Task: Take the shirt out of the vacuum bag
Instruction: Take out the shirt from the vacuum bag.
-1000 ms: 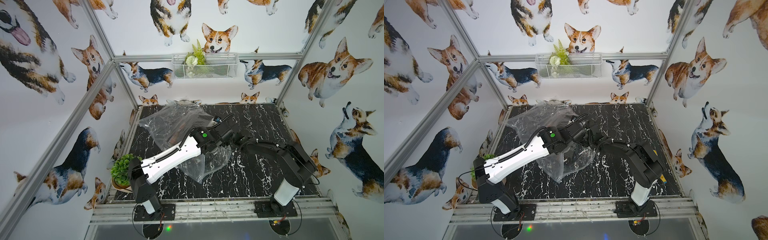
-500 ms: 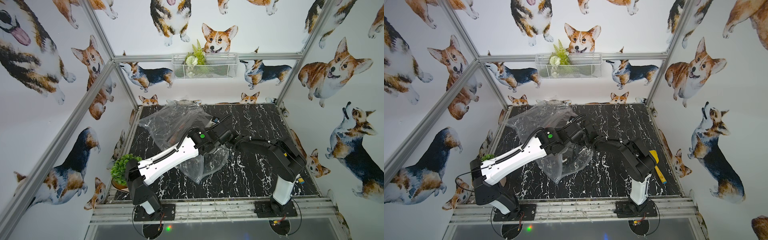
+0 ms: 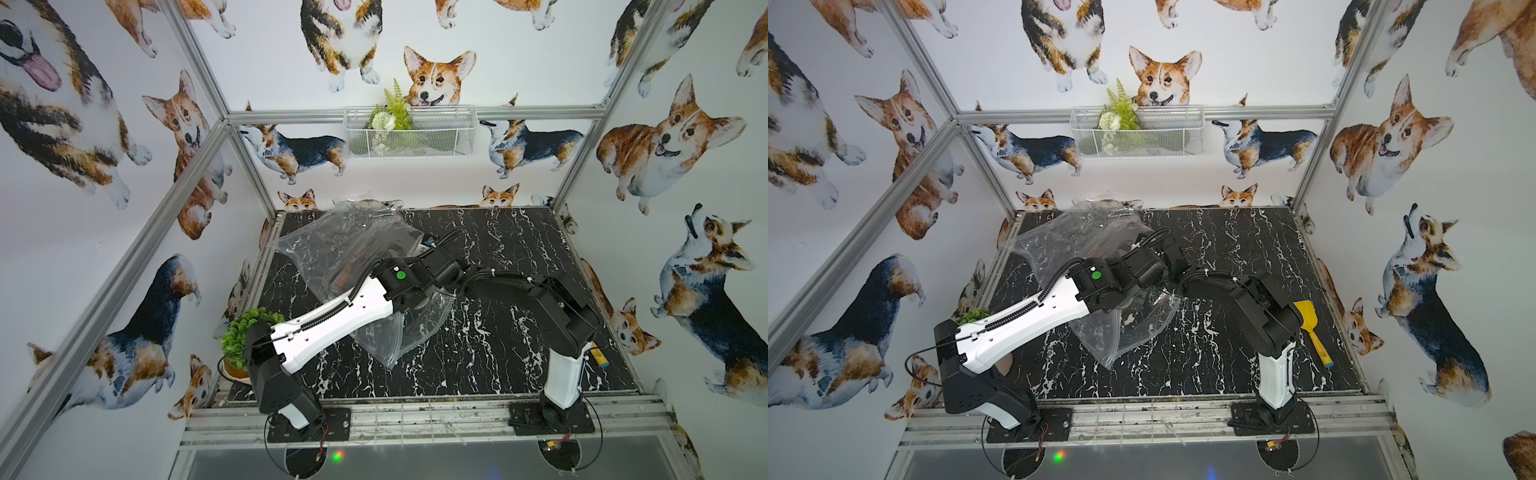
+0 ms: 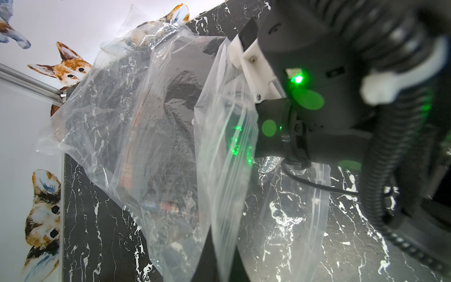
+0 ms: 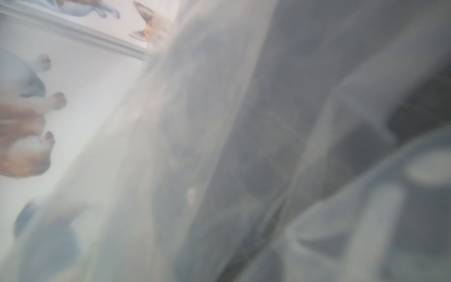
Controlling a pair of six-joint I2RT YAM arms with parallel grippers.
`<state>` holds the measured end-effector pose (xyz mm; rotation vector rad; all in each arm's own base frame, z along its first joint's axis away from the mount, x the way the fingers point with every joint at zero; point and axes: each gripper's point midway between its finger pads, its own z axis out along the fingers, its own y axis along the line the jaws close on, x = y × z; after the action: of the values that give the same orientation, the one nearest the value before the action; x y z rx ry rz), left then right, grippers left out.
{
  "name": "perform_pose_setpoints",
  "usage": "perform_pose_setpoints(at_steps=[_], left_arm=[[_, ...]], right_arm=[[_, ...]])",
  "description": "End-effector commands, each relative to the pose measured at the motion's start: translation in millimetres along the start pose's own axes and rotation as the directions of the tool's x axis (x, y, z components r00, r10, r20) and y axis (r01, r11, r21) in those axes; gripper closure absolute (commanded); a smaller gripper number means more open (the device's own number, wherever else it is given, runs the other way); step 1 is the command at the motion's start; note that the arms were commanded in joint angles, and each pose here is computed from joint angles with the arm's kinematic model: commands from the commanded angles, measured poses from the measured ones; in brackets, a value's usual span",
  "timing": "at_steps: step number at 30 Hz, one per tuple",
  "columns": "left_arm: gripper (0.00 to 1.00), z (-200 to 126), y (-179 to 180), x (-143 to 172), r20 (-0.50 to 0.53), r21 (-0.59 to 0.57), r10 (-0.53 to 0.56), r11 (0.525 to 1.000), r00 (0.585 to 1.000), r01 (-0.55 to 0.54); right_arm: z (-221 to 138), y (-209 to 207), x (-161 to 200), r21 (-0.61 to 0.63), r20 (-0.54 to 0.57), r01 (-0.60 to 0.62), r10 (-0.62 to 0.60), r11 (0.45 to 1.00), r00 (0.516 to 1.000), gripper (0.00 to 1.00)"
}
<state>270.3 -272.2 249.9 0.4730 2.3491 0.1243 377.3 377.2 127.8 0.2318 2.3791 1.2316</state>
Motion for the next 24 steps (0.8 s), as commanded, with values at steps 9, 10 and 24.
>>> perform_pose_setpoints(at_steps=[9,10,24], left_arm=[[1.00,9,19,1,-0.014,-0.004,-0.109,0.994,0.994,0.109],[1.00,9,21,0,-0.013,-0.006,-0.115,0.993,0.993,0.115],[1.00,17,32,1,-0.028,-0.011,-0.165,0.986,0.986,0.165]], right_arm=[[-57,31,15,-0.096,0.023,0.041,-0.039,0.995,0.999,1.00],[-62,32,17,-0.098,0.023,0.043,-0.041,0.994,0.999,1.00],[-152,32,38,-0.080,0.064,0.101,-0.096,0.992,0.993,1.00]])
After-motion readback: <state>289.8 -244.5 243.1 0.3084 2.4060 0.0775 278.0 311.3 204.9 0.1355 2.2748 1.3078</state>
